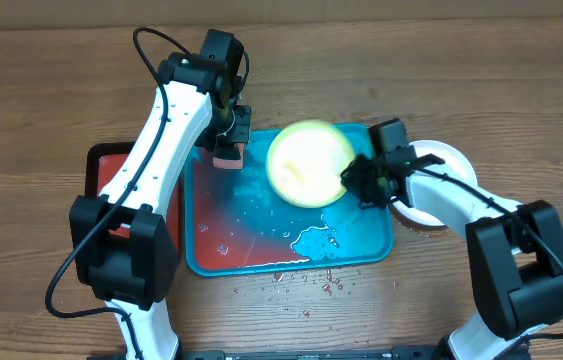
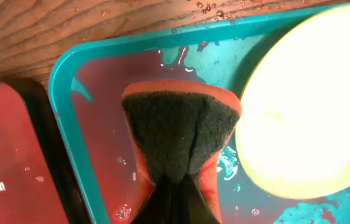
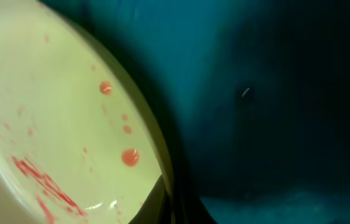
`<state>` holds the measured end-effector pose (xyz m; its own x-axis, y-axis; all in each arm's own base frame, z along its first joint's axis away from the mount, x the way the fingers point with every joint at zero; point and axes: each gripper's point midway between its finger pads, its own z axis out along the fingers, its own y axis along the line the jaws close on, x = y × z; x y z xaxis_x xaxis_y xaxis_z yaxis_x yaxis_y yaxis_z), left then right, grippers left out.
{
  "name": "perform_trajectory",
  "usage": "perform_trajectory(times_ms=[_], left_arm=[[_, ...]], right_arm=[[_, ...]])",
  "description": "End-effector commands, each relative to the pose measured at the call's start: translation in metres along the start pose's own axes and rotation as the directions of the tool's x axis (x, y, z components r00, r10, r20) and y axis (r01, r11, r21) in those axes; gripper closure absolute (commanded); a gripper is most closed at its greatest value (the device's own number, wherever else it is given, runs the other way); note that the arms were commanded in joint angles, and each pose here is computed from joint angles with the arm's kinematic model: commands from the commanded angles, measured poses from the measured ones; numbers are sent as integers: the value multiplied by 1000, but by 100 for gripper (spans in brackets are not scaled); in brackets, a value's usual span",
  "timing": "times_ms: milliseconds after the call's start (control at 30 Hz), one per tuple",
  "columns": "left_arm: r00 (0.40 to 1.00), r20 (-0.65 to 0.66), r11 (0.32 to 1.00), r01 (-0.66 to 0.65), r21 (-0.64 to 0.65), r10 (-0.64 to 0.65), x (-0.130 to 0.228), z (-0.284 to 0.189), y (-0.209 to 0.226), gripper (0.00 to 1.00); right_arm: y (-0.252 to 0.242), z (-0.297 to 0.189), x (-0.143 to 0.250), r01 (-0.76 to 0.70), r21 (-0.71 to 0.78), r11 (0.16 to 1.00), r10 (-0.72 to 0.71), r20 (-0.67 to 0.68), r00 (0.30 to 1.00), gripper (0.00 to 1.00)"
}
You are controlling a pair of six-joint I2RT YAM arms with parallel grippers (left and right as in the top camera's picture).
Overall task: Clean dirty plates on tray and stack at the side
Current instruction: 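Grasp the yellow plate rim with the right gripper and drag it under the sponge, then scrub the yellow plate with the sponge while the right gripper holds its rim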
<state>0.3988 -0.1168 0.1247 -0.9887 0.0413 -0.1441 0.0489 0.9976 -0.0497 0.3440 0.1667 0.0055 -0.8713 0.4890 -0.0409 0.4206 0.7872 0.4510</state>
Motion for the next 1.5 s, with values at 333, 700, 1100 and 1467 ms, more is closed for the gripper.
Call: perform_trajectory(times_ms=[333,700,1100,1467], left_arm=[[1000,13,1000,19,14,-19,-5,-2,-2,96],[1000,23,1000,19,17,-19,-8,-2,-2,96],[1000,19,1000,19,16,-19,-7,-2,-2,96],[1000,9,1000,20,14,-20,-4,0,-2,96]], right_arm=[[43,-4,68,347,-88,934,-358,-198,913,58],[81,-2,17,548,-64,834,-545,58,836,53],[79,24,33,536,-20,844,-536,21,844,71],[41,22,48,184,127,975,-177,-61,982,96]])
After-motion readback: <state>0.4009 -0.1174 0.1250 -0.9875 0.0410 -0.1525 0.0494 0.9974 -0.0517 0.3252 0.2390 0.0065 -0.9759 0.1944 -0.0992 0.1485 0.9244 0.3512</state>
